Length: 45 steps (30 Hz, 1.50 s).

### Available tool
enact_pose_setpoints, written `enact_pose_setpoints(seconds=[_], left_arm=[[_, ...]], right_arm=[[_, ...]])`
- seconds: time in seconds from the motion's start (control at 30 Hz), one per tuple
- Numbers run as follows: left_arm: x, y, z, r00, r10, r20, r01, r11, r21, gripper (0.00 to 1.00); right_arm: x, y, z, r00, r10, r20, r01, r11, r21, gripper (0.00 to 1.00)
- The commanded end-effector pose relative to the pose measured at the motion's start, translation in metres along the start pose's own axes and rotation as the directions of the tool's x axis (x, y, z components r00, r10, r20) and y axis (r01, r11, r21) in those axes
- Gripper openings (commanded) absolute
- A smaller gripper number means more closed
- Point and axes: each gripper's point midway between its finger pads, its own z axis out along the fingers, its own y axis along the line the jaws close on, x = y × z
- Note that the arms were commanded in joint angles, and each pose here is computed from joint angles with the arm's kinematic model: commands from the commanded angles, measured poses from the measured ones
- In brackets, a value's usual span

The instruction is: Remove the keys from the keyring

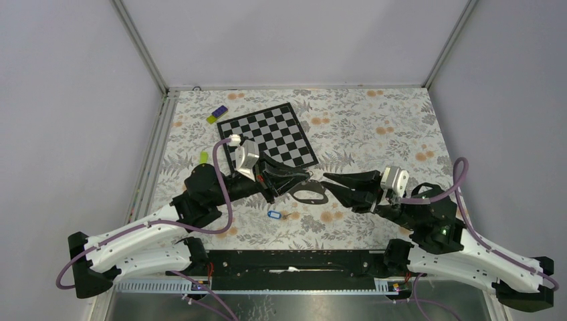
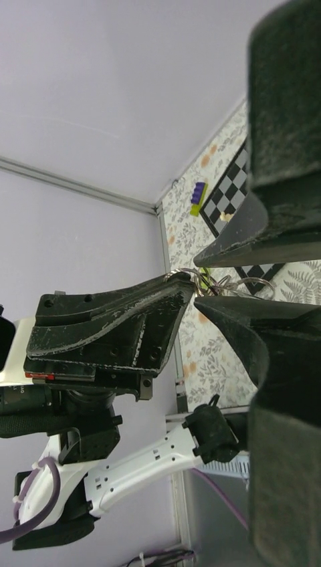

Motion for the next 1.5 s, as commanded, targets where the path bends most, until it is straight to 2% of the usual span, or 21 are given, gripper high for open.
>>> enact_pose_setpoints(seconds=[0.0,0.1,0.2,0.4,0.63,0.8,1.47], left_arm=[[-0.037,-0.006,0.001,0.994,0.039,0.103,-0.040,0.999,0.006,0.00],[-0.036,-0.005,0.001,0.994,0.039,0.100,-0.040,0.999,0.005,0.00],[-0.035,-0.005,0.002,0.994,0.041,0.099,-0.041,0.999,0.003,0.00],[-0.036,-0.005,0.004,0.994,0.039,0.100,-0.040,0.999,0.006,0.00],[-0.038,-0.006,0.003,0.994,0.040,0.105,-0.041,0.999,0.008,0.00],[-0.037,-0.006,0.004,0.994,0.039,0.102,-0.040,0.999,0.010,0.00],[-0.038,-0.010,0.007,0.994,0.026,0.108,-0.030,0.999,0.034,0.00]], right_arm=[[-0.008,0.001,-0.006,0.995,0.086,0.043,-0.086,0.996,0.016,0.30],[-0.016,0.004,-0.009,0.994,0.086,0.070,-0.086,0.996,-0.010,0.31],[-0.023,0.019,-0.009,0.992,0.092,0.082,-0.083,0.992,-0.100,0.31],[-0.004,0.045,-0.002,0.996,0.088,-0.010,-0.088,0.968,-0.234,0.31],[0.017,0.021,0.004,0.997,0.054,-0.052,-0.059,0.994,-0.096,0.31],[0.021,0.009,0.005,0.998,0.039,-0.052,-0.041,0.999,-0.030,0.35],[0.029,0.004,0.015,0.997,0.000,-0.072,-0.001,1.000,-0.011,0.34]])
